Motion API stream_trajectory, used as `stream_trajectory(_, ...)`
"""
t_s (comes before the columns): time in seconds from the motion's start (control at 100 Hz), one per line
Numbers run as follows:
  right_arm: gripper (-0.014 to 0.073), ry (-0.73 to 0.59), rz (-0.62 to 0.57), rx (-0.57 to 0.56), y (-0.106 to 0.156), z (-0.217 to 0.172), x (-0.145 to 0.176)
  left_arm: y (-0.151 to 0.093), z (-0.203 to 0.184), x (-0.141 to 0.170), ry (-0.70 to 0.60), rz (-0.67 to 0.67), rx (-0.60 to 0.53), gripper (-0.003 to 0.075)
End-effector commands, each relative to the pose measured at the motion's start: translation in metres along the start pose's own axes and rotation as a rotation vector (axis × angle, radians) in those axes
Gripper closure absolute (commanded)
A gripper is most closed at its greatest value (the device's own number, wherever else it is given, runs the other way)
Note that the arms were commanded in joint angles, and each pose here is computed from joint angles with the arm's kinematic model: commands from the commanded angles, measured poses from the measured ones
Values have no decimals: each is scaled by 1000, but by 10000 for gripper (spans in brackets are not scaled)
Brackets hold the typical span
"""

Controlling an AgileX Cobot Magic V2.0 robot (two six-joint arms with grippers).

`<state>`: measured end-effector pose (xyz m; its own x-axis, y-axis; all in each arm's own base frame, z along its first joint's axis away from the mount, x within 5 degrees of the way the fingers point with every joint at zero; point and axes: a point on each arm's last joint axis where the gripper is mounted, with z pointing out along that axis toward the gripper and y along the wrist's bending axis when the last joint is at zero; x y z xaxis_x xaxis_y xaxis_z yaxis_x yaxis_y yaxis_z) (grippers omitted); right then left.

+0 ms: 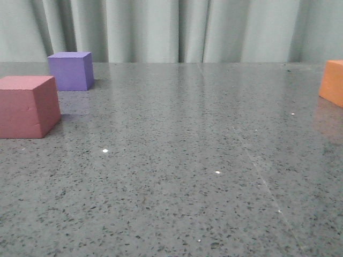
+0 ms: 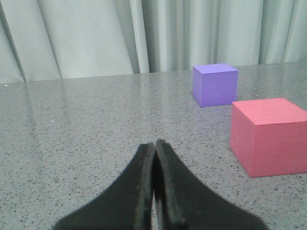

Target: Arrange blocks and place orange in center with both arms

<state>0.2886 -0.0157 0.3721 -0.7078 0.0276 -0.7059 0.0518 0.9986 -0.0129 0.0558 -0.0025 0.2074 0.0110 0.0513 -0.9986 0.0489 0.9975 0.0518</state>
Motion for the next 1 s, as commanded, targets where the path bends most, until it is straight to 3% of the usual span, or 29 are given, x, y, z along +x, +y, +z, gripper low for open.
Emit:
stream_trajectory(0.0,14,-91,-17,-54,2,-5,-17,-1,0,10,-54,1,1,739)
stream_trajectory(0.35,14,18,-19,-91,5,47,-13,-1,0,10,-54,1,1,739)
stream_trajectory(0.99,14,3,-32,-75,3,52,-15,-1,0,10,-54,1,1,739)
